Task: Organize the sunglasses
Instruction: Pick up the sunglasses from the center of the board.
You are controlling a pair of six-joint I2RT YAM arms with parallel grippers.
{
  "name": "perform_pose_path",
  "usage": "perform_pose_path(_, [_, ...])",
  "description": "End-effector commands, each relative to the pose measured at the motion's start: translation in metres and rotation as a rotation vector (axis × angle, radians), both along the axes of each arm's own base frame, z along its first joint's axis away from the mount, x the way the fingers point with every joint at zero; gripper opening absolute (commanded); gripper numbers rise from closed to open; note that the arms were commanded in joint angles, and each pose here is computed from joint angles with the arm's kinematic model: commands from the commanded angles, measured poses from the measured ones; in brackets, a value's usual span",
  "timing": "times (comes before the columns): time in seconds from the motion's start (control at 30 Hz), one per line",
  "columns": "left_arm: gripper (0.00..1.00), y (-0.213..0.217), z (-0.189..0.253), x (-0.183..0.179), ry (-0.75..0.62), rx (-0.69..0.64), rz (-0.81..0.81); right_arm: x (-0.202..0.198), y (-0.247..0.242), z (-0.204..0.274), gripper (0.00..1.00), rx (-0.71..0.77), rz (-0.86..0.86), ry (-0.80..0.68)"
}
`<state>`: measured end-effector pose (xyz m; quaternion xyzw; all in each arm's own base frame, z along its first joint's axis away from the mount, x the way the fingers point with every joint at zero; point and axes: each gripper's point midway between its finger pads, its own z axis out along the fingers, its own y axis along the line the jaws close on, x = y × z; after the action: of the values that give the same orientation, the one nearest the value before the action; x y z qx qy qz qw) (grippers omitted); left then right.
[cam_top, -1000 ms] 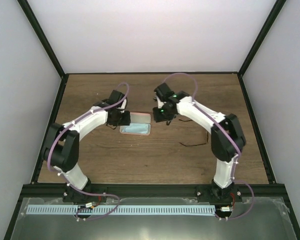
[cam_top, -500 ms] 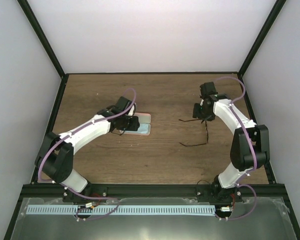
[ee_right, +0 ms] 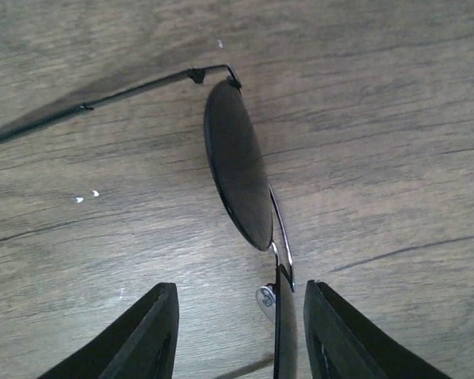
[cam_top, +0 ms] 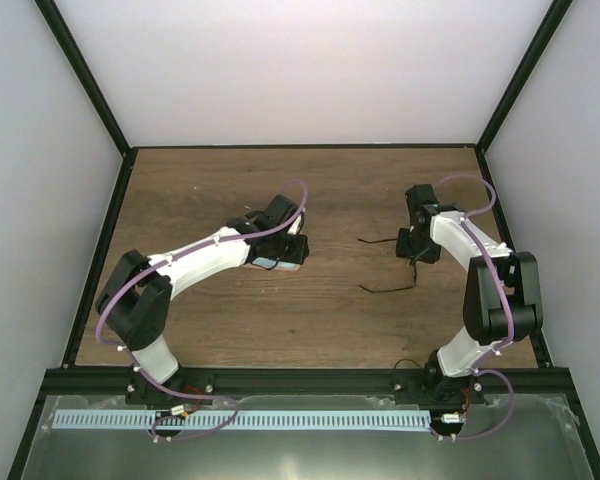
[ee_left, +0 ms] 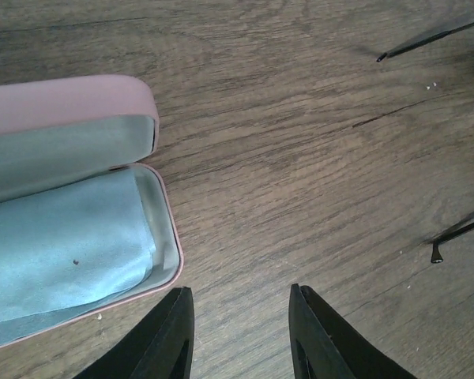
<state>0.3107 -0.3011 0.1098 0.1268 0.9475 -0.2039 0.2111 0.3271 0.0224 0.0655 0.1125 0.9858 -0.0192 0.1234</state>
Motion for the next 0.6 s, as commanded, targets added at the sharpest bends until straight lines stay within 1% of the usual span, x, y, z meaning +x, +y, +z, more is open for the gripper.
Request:
perform_pose_path(0.0, [0.33, -0.008, 0.007, 0.007, -0.021, -0.020, -0.007, -0.002, -0.007, -0.002, 0.44, -0.025, -0.025, -0.004])
perform_pose_path(0.2, [0.33, -0.006, 0.003, 0.007, -0.018, -0.001, -0.008, 0.003, -0.007, -0.014, 0.39, -0.026, -0.032, 0.032])
perform_pose_path(0.47, [0.33, -0.010, 0.004, 0.009, -0.018, -0.020, -0.009, 0.007, -0.006, -0.030, 0.31, -0.033, -0.037, 0.082])
perform_pose_path(0.57, [0.33, -0.016, 0.006, 0.011, -0.017, -0.027, -0.021, 0.010, -0.006, -0.033, 0.23, -0.032, -0.042, 0.088])
